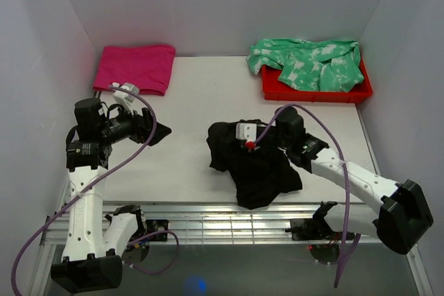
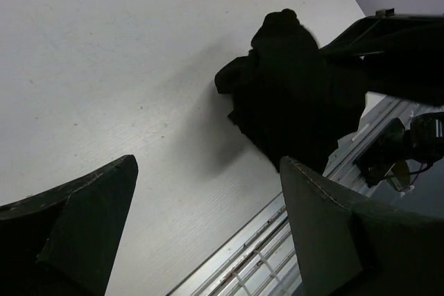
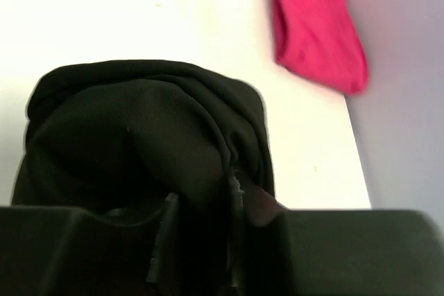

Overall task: Fold and stack the trousers
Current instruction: Move the trousers to the center of the board

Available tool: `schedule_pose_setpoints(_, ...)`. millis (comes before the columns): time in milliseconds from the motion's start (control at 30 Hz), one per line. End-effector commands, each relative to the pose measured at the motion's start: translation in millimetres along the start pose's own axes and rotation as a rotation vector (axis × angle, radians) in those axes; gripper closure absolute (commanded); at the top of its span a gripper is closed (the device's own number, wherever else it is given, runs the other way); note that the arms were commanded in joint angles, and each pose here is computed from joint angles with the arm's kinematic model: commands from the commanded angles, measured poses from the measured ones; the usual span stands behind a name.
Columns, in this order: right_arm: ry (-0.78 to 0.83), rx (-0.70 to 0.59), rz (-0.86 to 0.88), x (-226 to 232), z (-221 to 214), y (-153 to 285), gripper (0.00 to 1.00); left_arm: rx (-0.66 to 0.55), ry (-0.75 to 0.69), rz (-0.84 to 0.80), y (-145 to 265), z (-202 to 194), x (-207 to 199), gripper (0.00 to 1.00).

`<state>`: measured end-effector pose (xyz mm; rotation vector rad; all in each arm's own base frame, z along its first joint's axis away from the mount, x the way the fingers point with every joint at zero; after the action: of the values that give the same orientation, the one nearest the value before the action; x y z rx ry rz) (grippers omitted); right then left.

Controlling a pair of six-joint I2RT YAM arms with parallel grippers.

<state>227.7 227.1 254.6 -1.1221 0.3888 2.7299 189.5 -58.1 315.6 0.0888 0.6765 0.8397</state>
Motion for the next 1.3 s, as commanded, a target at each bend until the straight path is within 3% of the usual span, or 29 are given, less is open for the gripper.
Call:
schedule_pose_setpoints(0,0.232,-0.076,0.108,16.7,17.4,-35.3,0.54,0.023,0.035,-0.026,-6.0,-5.5,4.5,0.06)
schedule_pose_setpoints(33,0.22,-0.058,0.141,24.8,15.8,-45.8,0.29,0.041,0.08,-0.035,-10.6,-6.4,7.6,0.06)
schedule_pose_setpoints(100,0.193,0.015,0.103,8.0,16.7,-48.9,0.04,0.063,0.084,-0.068,-15.1,-6.2,9.6,0.06)
schedule_pose_setpoints(167,0.19,0.147,0.058,-3.8,8.1,-34.1,0.09,0.089,0.058,-0.116,-20.6,-3.1,12.6,0.06)
schedule_pose_setpoints(267,0.235,0.22,0.021,-12.4,6.9,-5.3,0.1,0.137,0.004,-0.16,-33.4,0.3,24.1,0.05)
schedule_pose_setpoints(367,0.179,0.28,-0.053,-19.1,7.7,40.6,0.1,0.213,-0.042,-0.228,-54.6,3.6,29.3,0.05)
schedule_pose_setpoints(500,-0.028,0.433,-0.163,-15.4,-16.1,109.1,0.07,0.356,-0.189,-0.332,-105.0,-6.5,13.6,0.06)
schedule_pose_setpoints(667,-0.387,0.559,-0.132,29.4,-53.3,149.8,0.04,0.555,-0.4,-0.382,-173.3,-14.7,-16.2,0.07)
schedule_pose_setpoints(833,-0.706,0.601,-0.063,43.8,-78.6,167.5,0.02,0.729,-0.355,-0.383,-238.0,-36.2,13.1,0.08)
schedule_pose_setpoints(1000,-0.953,0.592,0.058,58.5,-93.6,166.0,0.0,0.836,-0.299,-0.375,-258.7,-57.5,29.6,0.07)
schedule_pose_setpoints(1133,-1.078,0.571,0.147,68.1,-101.7,159.8,0.07,0.92,-0.238,-0.357,-251.9,-79.6,37.1,0.2)
schedule_pose_setpoints(1233,-1.146,0.57,0.159,71.9,-110.2,154.0,0.08,0.915,-0.237,-0.35,-239.3,-82.7,35.9,0.42)
schedule_pose_setpoints(1267,-1.141,0.589,0.154,74.0,-116.4,152.6,0.09,0.913,-0.217,-0.337,-235.3,-87.5,39.6,0.6)
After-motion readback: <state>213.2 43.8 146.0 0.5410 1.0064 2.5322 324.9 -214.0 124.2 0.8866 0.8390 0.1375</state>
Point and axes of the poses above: each gripper's point midway between its finger pads, its own y axis back along the fingers, its own x axis along the line the jaws close on, z = x × y, the point moved 7 cm from there along y, back along the fingers, and after that the axes turned 11 degrees about y, right-handed, at the moved point
